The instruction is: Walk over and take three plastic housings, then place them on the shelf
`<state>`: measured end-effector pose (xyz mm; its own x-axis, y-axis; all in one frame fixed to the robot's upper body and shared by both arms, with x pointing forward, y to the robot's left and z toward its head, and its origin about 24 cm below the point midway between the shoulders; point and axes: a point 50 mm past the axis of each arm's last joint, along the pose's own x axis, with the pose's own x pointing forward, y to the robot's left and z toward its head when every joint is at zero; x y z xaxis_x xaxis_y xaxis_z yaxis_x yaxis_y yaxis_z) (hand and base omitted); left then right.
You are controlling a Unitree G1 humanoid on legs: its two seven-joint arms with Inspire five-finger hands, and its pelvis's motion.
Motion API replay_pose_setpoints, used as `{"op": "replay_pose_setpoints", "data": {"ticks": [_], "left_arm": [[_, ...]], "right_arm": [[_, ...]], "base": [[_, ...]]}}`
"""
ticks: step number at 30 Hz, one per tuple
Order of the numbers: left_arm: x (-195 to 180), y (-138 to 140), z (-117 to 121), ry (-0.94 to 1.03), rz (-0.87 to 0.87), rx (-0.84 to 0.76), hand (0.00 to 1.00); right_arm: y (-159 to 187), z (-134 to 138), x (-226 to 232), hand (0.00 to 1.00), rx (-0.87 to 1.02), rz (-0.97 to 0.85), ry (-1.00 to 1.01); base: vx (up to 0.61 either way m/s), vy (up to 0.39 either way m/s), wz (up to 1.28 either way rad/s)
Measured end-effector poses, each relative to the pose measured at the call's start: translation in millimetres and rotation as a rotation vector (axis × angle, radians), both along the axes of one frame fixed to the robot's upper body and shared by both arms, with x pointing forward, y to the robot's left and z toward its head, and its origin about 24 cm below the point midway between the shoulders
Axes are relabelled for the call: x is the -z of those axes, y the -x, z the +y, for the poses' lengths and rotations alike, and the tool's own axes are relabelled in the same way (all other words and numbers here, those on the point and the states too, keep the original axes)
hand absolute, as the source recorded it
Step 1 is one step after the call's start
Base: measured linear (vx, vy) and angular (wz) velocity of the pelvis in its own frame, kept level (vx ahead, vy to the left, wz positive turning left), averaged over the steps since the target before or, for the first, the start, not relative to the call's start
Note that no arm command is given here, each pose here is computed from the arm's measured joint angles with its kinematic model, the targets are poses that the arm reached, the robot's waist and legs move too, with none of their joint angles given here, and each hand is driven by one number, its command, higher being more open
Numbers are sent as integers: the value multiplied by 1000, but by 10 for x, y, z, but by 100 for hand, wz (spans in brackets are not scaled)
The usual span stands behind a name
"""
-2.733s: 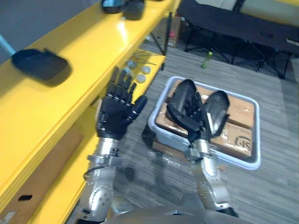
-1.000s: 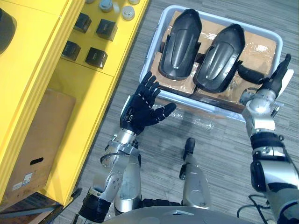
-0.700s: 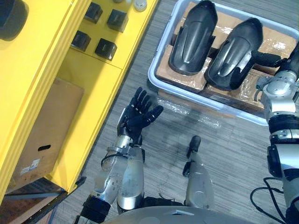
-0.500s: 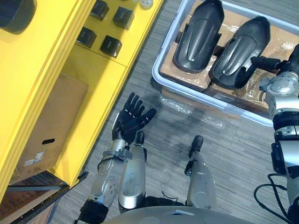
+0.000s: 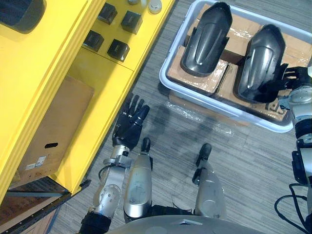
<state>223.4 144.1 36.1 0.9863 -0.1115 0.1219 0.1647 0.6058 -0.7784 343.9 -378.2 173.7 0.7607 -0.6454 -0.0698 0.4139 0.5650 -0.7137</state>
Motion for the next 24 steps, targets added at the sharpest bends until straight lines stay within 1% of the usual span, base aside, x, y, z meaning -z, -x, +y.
{"op": "replay_pose_setpoints", "data": {"ticks": [3, 5, 6, 7, 14, 16, 20, 24], "left_arm": [[17, 17, 18, 5, 7, -6, 100], [41, 42, 27, 5, 17, -8, 100], [61, 63, 54, 2, 27, -19, 100], [68, 69, 64, 1, 31, -21, 100], [-18, 84, 117, 1, -3, -42, 100], [-41, 120, 184, -3, -7, -69, 100], [-47, 125, 204, -4, -10, -77, 100], [-70, 131, 208, -5, -24, -75, 100]], "right_arm": [[4, -4, 26, 0, 15, 22, -18], [26, 19, 222, 0, 3, 111, -34], [3, 77, 299, 0, 0, 83, -122], [-4, 89, 306, 0, -1, 75, -133], [87, 22, 408, 0, 89, 85, -127], [89, 30, 385, 0, 116, 54, -117], [167, -23, 398, 0, 179, 0, -93], [135, 74, 253, 0, 161, -160, -44]], "base": [[-4, -23, 2], [0, 0, 0], [0, 0, 0], [21, 5, -5], [2, 1, -2], [24, 10, -14], [46, 0, -4], [33, 8, -11]]}}
